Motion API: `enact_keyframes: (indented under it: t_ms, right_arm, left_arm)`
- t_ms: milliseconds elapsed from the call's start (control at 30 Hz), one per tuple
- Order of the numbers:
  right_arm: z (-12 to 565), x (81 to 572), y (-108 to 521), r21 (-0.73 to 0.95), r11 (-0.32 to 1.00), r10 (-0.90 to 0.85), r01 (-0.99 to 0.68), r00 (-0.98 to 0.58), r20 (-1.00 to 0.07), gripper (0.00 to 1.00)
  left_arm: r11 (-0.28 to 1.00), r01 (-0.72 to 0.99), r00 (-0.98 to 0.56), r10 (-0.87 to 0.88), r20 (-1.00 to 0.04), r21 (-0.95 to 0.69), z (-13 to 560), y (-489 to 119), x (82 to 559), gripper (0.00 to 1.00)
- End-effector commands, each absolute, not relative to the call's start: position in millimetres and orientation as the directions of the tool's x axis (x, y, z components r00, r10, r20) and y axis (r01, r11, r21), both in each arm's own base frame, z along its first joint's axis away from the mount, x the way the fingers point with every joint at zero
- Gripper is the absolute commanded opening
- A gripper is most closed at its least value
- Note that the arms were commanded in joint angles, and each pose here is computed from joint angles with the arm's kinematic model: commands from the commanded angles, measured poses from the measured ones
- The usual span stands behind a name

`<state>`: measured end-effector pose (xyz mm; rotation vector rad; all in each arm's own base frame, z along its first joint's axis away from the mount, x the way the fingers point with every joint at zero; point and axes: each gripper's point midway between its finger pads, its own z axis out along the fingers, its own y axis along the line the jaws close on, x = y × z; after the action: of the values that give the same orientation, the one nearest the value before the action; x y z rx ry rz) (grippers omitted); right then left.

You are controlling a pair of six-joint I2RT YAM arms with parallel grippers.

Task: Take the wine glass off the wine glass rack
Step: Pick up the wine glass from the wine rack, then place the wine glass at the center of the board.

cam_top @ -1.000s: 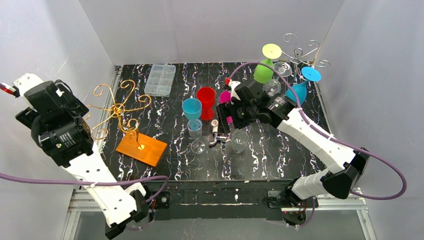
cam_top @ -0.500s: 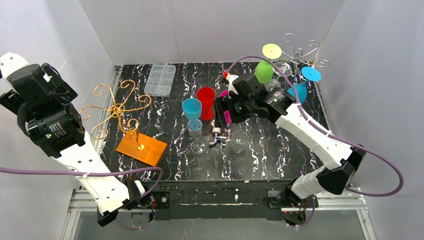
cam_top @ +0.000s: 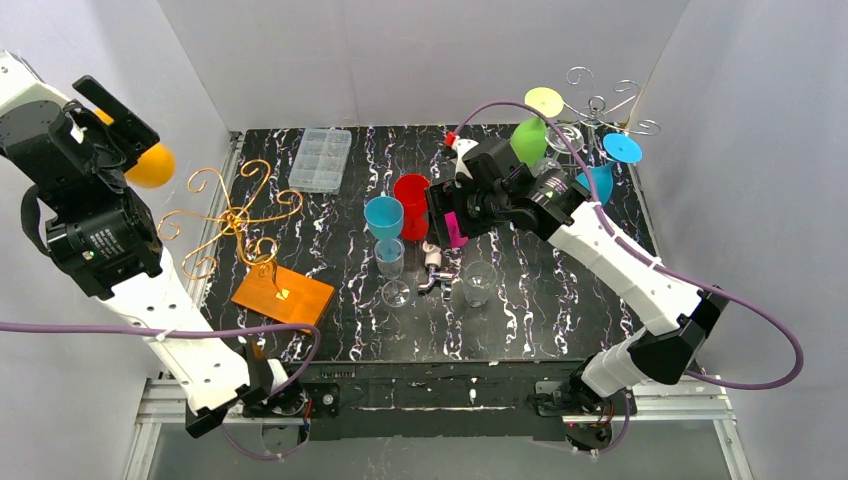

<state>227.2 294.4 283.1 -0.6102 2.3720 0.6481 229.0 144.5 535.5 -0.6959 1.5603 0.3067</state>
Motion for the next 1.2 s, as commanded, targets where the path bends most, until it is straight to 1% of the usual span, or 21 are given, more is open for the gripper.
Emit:
enact_keyframes:
  t_ms: [0, 100, 233, 400, 500, 633, 833, 967, 1167]
  right_arm:
    - [308.1, 238.2, 298.7, 0.306, 0.782, -0.196, -0.542, -0.681, -0.706, 0.98]
    - [320.5, 244.0, 304.6, 0.326, 0.776, -0.154, -0.539, -0.664, -0.732, 0.98]
    - [341.6, 253.7, 316.4, 0.362, 0.759, -0.086, -0.541, -0.635, -0.768, 0.98]
    - [378.2, 268.0, 329.5, 0.408, 0.726, 0.022, -0.554, -0.573, -0.819, 0.98]
    - [402.3, 276.9, 335.4, 0.455, 0.68, 0.101, -0.575, -0.541, -0.835, 0.98]
    - [435.4, 280.9, 348.1, 0.523, 0.548, 0.184, -0.653, -0.515, -0.837, 0.98]
    - [487.5, 275.3, 353.9, 0.592, 0.287, 0.342, -0.754, -0.496, -0.798, 0.98]
    - [505.0, 267.6, 348.7, 0.597, 0.212, 0.393, -0.774, -0.492, -0.777, 0.98]
    - [514.4, 248.2, 336.4, 0.617, 0.127, 0.447, -0.777, -0.511, -0.735, 0.98]
  left_arm:
    - [0.867, -0.385, 0.138, -0.285, -0.949, -0.316, 571.6, 113.2, 255.9, 0.64]
    - [0.89, -0.264, 0.145, -0.344, -0.928, -0.371, 577.9, 93.0, 273.7, 0.64]
    - [0.903, -0.114, 0.105, -0.405, -0.908, -0.415, 580.1, 60.4, 296.9, 0.64]
    - [0.873, 0.045, 0.022, -0.487, -0.873, -0.486, 575.7, 20.2, 320.9, 0.64]
    - [0.843, 0.114, -0.044, -0.525, -0.85, -0.526, 570.1, -3.3, 330.1, 0.64]
    - [0.771, 0.203, -0.158, -0.582, -0.798, -0.603, 560.9, -33.7, 336.8, 0.64]
    - [0.653, 0.301, -0.308, -0.623, -0.719, -0.695, 552.8, -72.7, 331.7, 0.64]
    - [0.563, 0.351, -0.389, -0.639, -0.664, -0.748, 549.3, -93.4, 323.0, 0.65]
    - [0.462, 0.41, -0.48, -0.624, -0.617, -0.786, 542.2, -122.6, 309.0, 0.65]
